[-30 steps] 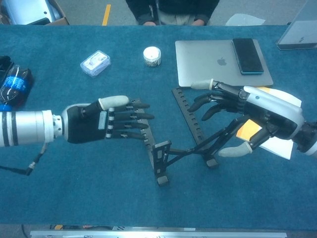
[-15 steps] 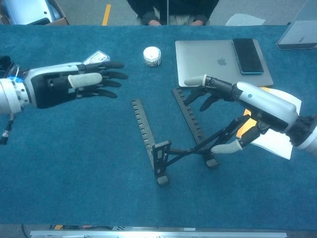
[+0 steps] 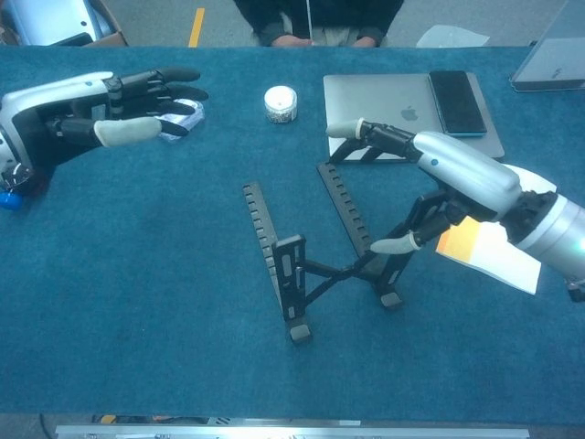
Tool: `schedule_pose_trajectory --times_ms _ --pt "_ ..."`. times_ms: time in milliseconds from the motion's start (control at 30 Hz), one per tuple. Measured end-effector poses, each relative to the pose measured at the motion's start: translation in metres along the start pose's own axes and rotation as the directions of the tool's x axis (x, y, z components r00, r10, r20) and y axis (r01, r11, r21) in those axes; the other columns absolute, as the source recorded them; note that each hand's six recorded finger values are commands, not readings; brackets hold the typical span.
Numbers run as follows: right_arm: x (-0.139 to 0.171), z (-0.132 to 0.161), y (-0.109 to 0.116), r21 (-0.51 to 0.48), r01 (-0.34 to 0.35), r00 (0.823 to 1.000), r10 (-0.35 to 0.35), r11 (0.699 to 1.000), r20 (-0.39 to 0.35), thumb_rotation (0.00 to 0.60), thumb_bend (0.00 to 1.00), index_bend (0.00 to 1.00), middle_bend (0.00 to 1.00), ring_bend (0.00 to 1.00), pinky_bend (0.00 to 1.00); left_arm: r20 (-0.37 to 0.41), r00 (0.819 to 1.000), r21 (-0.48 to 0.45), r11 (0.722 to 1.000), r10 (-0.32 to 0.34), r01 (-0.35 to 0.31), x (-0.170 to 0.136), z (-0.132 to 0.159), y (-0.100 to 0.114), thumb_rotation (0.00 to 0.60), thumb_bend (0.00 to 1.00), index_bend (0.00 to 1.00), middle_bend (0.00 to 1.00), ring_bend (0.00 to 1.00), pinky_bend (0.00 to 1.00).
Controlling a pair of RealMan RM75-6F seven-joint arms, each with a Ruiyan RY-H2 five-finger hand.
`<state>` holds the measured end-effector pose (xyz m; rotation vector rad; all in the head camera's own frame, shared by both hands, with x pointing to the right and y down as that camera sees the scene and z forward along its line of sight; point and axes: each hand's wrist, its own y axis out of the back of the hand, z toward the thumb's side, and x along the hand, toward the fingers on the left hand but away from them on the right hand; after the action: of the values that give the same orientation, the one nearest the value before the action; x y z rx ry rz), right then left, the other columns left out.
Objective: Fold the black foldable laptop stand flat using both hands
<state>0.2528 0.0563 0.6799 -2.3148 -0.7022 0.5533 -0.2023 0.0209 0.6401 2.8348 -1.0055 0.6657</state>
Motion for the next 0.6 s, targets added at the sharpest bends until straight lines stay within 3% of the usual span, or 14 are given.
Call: schedule_pose_trajectory --times_ms 167,333,600 --pt "-0.008 -0.005 0.002 0.04 0.011 1.0 -0.011 0.999 0.005 0.6 0.05 0.1 0.23 0.1 0.23 0.022 0.999 0.064 0.998 0.023 -0.024 -0.004 0.004 0.003 0.495 0.25 0.0 0.05 0.04 0.11" --pt "-0.021 -0.017 0.008 0.114 0.034 0.999 -0.038 0.993 0.031 0.6 0.05 0.08 0.22 0.09 0.23 0.05 0.997 0.145 0.987 0.057 -0.063 -0.008 0.01 0.006 0.498 0.25 0.0 0.05 0.04 0.11" --pt "-0.037 -0.028 0.012 0.15 0.041 0.997 -0.051 0.988 0.065 0.6 0.05 0.07 0.2 0.08 0.22 0.072 0.993 0.175 0.978 0.099 -0.11 -0.015 0.016 0.014 0.512 0.25 0.0 0.05 0.04 0.11"
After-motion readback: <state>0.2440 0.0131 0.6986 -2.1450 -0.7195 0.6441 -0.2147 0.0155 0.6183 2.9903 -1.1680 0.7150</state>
